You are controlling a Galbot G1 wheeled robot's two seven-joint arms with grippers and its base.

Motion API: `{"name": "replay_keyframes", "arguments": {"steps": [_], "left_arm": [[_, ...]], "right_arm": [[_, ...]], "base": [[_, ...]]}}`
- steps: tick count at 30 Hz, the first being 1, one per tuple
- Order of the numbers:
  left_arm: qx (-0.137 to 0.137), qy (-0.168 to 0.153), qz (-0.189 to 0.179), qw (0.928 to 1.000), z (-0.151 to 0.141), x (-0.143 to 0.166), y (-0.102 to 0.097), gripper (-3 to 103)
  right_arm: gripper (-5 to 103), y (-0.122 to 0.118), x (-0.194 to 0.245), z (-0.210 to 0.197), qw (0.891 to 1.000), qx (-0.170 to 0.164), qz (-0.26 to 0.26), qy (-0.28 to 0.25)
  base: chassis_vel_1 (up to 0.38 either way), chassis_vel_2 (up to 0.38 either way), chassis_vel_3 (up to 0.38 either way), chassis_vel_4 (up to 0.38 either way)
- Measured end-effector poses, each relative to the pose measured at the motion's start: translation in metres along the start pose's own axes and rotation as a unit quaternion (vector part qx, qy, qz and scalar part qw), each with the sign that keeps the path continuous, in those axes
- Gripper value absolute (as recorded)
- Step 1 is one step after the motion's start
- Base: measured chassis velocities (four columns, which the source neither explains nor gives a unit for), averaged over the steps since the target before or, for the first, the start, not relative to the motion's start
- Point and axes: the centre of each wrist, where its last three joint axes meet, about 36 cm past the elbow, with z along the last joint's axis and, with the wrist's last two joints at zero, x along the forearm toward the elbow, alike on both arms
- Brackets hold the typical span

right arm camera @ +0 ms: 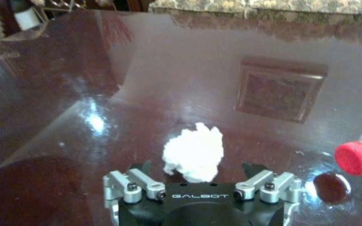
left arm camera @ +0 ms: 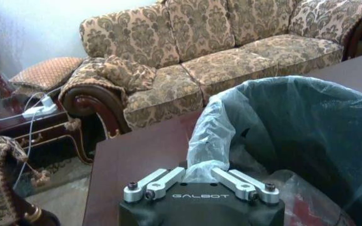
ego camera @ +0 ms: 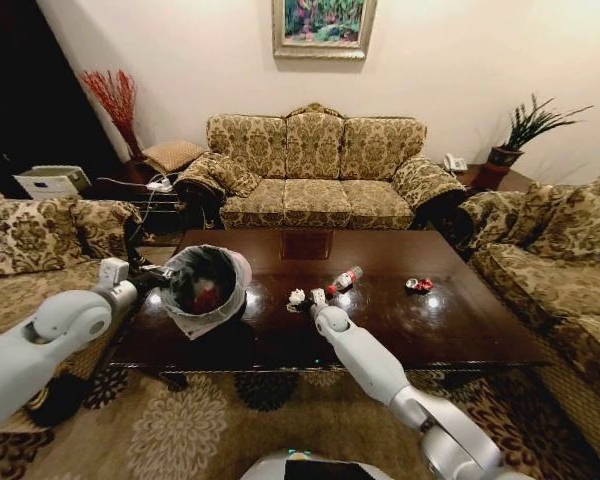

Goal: Move to the front of the table and place the trash on the table into the trash bin.

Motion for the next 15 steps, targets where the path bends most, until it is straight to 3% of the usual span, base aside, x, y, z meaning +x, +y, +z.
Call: {"name": "replay_keyframes", "arguments": {"steps": [2, 4, 5, 7, 8, 15], "left_arm": [[0.000, -0.001, 0.000, 1.0000, 0.0000, 0.0000, 0.0000, 1], [0.000, -0.001, 0.000, 1.0000, 0.0001, -0.0001, 0.0002, 1], [0.000, -0.001, -0.001, 1.0000, 0.0002, -0.0002, 0.0007, 1], [0.000, -0.002, -0.001, 1.0000, 0.0001, -0.0002, 0.0008, 1], [0.001, -0.002, -0.001, 1.0000, 0.0003, -0.0001, 0.0009, 1], [0.002, -0.003, -0.001, 1.0000, 0.0009, -0.0001, 0.0011, 1]], "right_arm": [[83, -0.0008, -0.0035, 0.0000, 1.000, -0.004, 0.000, 0.001], [83, -0.0008, -0.0038, -0.0004, 1.000, -0.004, -0.001, 0.001], [72, -0.0003, -0.0040, -0.0016, 1.000, -0.004, -0.002, 0.000], [66, 0.0002, -0.0043, -0.0021, 1.000, -0.004, -0.003, 0.000], [56, 0.0002, -0.0054, -0.0020, 1.000, -0.003, -0.004, 0.001], [34, -0.0004, -0.0060, -0.0011, 1.000, -0.003, -0.005, 0.002]], "base": [[0.000, 0.000, 0.000, 0.000], [0.000, 0.000, 0.000, 0.000], [0.000, 0.000, 0.000, 0.000], [0.000, 0.000, 0.000, 0.000], [0.000, 0.000, 0.000, 0.000], [0.000, 0.000, 0.000, 0.000]]}}
